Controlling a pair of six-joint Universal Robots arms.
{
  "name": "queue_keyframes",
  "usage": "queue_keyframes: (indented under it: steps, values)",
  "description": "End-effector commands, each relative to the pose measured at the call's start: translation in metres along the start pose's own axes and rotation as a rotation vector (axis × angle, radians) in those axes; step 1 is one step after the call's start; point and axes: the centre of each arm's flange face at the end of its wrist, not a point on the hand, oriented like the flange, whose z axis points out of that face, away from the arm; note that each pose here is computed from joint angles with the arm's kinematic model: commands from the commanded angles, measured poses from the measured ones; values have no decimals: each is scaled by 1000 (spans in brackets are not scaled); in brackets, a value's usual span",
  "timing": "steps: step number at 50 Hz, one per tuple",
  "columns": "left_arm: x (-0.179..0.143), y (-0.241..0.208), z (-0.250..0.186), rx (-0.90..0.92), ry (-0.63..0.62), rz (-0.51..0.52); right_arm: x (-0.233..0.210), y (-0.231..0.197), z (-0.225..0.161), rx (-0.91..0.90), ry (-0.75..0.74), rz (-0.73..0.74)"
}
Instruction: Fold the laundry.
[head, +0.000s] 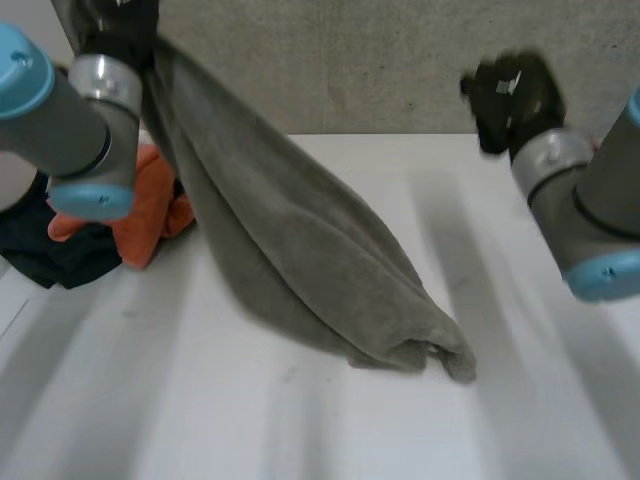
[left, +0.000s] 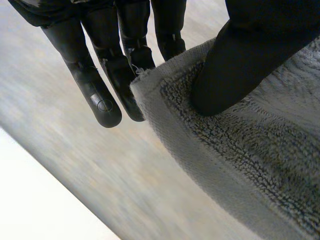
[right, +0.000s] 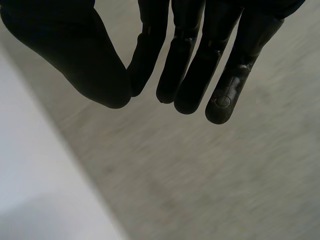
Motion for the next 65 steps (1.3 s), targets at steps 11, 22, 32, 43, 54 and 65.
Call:
queue_keyframes:
  steps: [11, 22, 32, 43, 54, 65]
  values:
    - [4, -73, -70, 112, 136, -64, -14, 14, -29, -138, -112, 32]
    - [-22, -114, -106, 175, 161, -82, -34, 39, -22, -235, -420, 416]
    - [-56, -161, -127, 304, 139, -121, -83, 81, -21, -356, -643, 579]
    - [-79, -181, -137, 355, 99, -144, -110, 110, -23, -454, -695, 736]
    - [-81, -176, -132, 349, 87, -133, -131, 96, -43, -493, -902, 819]
    - [-66, -154, -108, 309, 94, -117, -75, 77, 14, -321, -528, 620]
